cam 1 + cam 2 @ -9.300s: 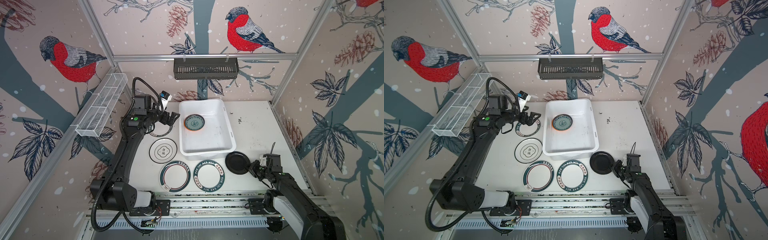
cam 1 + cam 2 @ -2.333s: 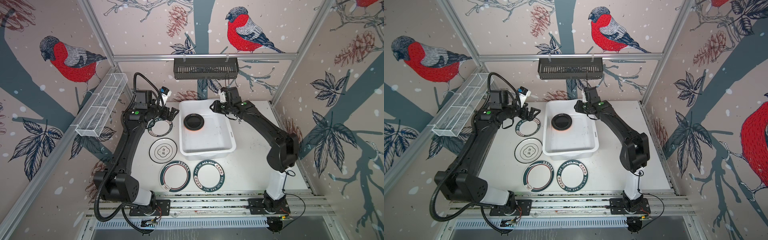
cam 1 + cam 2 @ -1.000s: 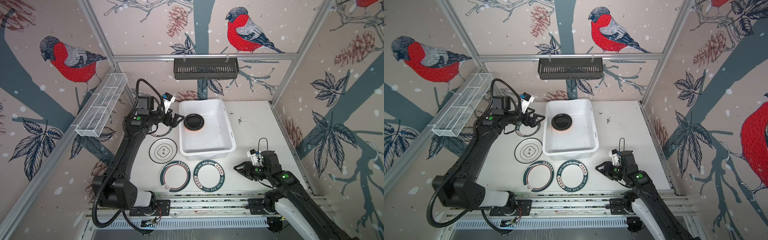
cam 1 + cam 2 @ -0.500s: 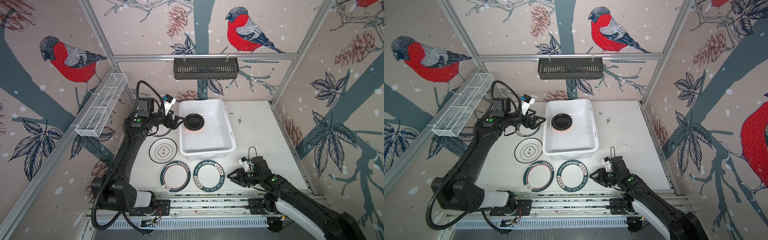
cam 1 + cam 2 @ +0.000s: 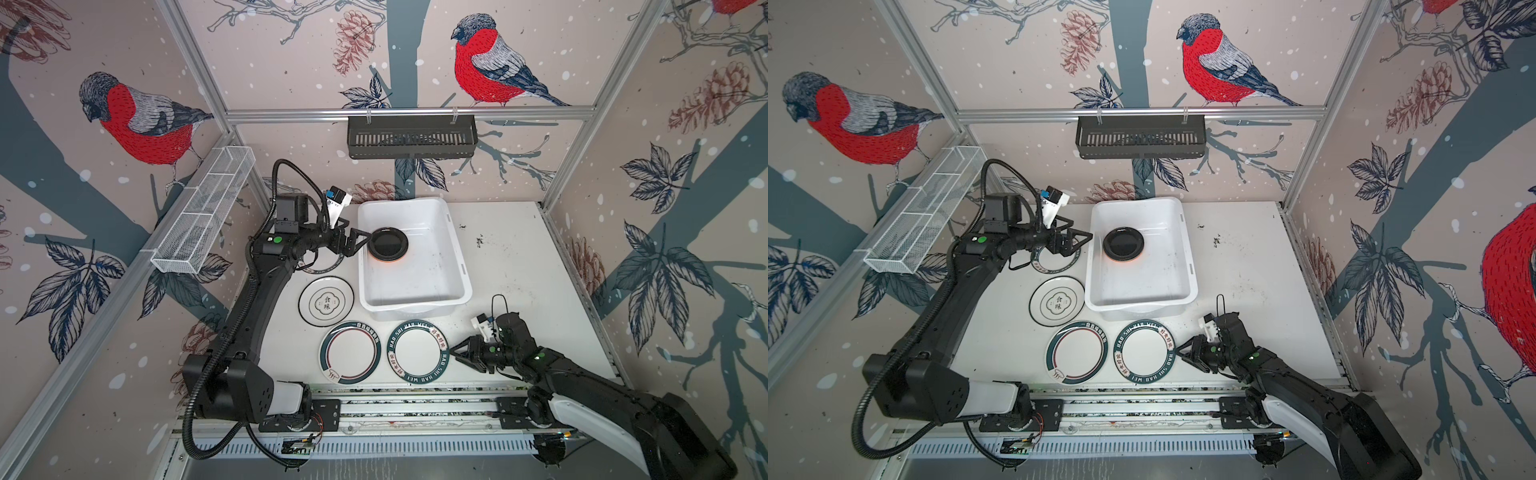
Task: Place the plates into the plastic bin on the countertop
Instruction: 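Close the right gripper on the green-rimmed plate's rim and tilt it up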
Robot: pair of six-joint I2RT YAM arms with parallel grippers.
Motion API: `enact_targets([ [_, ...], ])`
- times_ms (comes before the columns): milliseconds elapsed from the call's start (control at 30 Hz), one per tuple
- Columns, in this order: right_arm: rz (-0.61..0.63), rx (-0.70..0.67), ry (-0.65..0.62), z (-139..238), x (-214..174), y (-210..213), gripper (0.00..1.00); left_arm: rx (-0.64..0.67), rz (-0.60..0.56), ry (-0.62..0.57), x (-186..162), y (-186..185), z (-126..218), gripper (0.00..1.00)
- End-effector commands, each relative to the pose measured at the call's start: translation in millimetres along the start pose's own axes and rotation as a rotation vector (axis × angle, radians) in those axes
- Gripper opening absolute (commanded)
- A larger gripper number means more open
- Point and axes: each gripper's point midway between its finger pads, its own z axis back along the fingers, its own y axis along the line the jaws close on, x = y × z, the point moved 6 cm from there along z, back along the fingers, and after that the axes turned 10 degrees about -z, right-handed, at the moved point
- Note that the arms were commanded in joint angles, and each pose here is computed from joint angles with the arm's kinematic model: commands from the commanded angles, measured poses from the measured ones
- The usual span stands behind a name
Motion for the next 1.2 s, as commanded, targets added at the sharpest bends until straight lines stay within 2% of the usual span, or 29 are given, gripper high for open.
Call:
enact_targets([
  [0, 0.037, 0.045, 0.005, -3.0, 3.2, 11.6, 0.41, -0.007, -0.022, -0.020, 5.4, -0.9, 0.7, 0.98],
  [300, 0.042, 0.040, 0.030, -13.0, 7.0, 14.5, 0.38, -0.002, -0.021, -0.016, 4.0, -0.1, 0.1, 0.98],
  [600, 0.031, 0.016, -0.002, -17.8, 13.3, 9.3, 0.33, -0.002, -0.020, -0.020, 4.2, 0.2, -0.3, 0.98],
  [1167, 0.006, 0.007, -0.028, -23.1, 19.2, 4.1, 0.32, -0.006, -0.017, -0.031, 6.1, -2.0, 1.9, 0.98],
])
